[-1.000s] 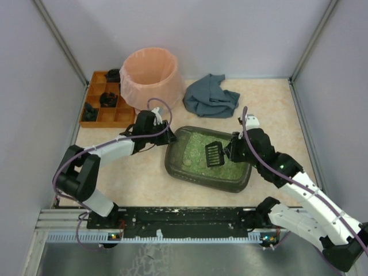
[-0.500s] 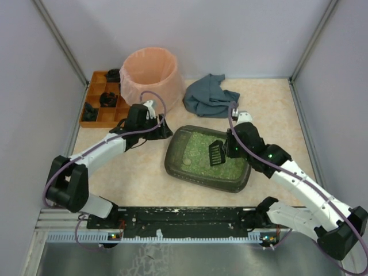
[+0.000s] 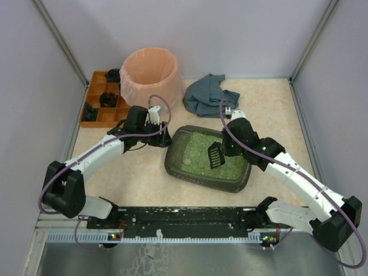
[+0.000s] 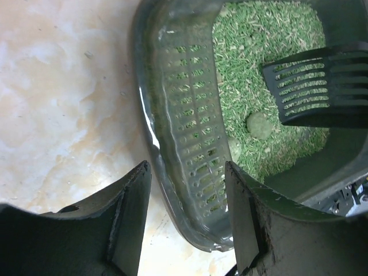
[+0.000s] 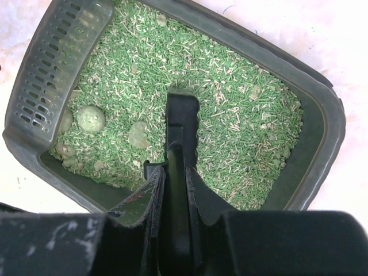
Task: Clean the litter box
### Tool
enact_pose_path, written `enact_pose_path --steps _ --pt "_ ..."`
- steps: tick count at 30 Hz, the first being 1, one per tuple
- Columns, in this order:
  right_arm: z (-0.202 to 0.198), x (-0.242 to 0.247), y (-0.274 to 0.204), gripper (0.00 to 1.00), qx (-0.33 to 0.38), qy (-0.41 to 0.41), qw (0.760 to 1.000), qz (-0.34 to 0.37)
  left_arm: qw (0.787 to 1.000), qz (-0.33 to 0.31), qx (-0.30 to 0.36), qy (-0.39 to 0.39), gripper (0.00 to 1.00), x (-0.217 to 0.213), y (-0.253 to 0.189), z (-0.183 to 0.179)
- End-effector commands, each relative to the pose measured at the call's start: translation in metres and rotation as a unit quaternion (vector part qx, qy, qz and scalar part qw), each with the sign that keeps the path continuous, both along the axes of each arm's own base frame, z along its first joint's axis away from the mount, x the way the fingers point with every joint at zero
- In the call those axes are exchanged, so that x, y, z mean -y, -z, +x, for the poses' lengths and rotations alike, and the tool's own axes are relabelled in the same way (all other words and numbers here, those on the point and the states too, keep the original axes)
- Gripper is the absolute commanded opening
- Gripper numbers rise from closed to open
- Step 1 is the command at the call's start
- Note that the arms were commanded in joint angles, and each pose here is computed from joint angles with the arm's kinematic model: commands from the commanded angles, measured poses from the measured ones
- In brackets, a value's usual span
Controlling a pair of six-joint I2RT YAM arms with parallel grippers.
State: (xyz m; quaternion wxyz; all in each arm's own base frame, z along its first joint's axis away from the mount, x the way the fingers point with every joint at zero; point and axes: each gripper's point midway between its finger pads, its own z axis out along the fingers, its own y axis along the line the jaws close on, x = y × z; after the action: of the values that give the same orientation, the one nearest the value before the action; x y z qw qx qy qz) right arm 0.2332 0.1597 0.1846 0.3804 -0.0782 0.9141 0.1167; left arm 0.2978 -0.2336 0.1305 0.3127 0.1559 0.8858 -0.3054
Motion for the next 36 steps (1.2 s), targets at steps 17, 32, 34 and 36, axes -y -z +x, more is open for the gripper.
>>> enact_pose_path --steps 17,32,34,36 --pt "-0.010 -0.002 0.011 0.00 -0.037 -0.001 0.999 0.010 0.991 -0.014 -0.061 -0.118 0.58 -0.033 0.009 -0.050" --pt "-0.014 -0.003 0.019 0.00 -0.044 -0.002 0.999 0.018 0.987 -0.020 -0.109 -0.116 0.56 -0.039 0.035 -0.097" --pt "-0.014 -0.002 0.020 0.00 -0.044 -0.002 0.999 0.018 0.988 -0.025 -0.107 -0.112 0.56 -0.034 0.034 -0.096" --pt "-0.015 -0.002 0.020 0.00 -0.044 -0.001 0.999 0.017 0.988 -0.028 -0.105 -0.107 0.56 -0.030 0.033 -0.096"
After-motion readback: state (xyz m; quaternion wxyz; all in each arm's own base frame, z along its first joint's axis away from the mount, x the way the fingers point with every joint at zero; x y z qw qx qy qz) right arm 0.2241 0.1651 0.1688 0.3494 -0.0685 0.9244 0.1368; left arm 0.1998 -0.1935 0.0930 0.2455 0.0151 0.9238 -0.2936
